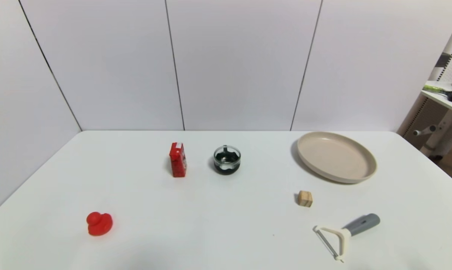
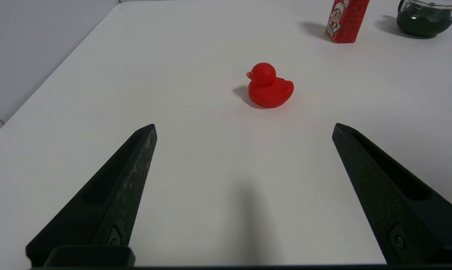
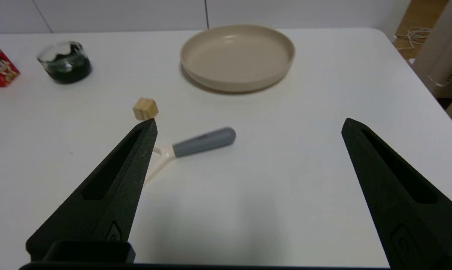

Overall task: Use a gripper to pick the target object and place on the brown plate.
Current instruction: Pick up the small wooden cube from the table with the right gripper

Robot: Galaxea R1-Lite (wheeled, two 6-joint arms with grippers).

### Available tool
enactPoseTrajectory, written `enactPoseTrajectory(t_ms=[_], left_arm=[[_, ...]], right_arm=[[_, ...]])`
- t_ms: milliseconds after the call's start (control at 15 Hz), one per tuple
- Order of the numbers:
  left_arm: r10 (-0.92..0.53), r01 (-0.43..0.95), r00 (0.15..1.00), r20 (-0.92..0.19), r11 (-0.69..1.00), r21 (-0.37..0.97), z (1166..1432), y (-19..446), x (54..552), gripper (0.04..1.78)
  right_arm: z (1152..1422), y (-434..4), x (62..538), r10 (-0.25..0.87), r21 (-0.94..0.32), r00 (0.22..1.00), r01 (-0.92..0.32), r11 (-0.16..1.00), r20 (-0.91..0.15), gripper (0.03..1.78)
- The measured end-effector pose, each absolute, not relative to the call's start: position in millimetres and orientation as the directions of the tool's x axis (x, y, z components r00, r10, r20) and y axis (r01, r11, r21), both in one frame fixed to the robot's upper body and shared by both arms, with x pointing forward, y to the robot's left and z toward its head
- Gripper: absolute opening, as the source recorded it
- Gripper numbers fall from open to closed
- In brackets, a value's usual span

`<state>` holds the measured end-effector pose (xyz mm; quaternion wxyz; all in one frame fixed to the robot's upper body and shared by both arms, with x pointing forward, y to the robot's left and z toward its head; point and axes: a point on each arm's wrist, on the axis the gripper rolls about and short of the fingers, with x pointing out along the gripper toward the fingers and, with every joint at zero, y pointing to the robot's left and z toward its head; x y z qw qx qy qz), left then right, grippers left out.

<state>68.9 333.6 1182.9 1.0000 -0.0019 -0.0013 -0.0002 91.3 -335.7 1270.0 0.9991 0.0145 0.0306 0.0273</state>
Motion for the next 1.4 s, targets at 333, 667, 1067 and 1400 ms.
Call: enactPoseTrajectory(t_ms=[333, 667, 1067, 1400], left_arm=[[0.0, 0.0, 1.0, 0.003, 1.0, -0.004, 1183, 334, 69, 1.69], [0.0, 0.0, 1.0, 0.003, 1.0, -0.004, 1183, 334, 69, 1.69], [0.0, 0.0, 1.0, 0.003, 1.0, -0.003, 1183, 334, 69, 1.69], [0.0, 0.0, 1.0, 0.003, 1.0, -0.004, 1183, 334, 69, 1.69]], right_arm=[[1379, -324, 159, 0.223, 0.018, 0.975, -0.223, 0.975, -0.023, 1.7], [1433, -289, 255, 0.467, -0.031, 0.882, -0.469, 0.882, -0.059, 1.7], [1387, -273, 332, 0.762, -0.194, 0.575, -0.818, 0.542, -0.297, 1.7], [1319, -289, 347, 0.743, -0.242, 0.435, -0.9, 0.362, -0.509, 1.7]])
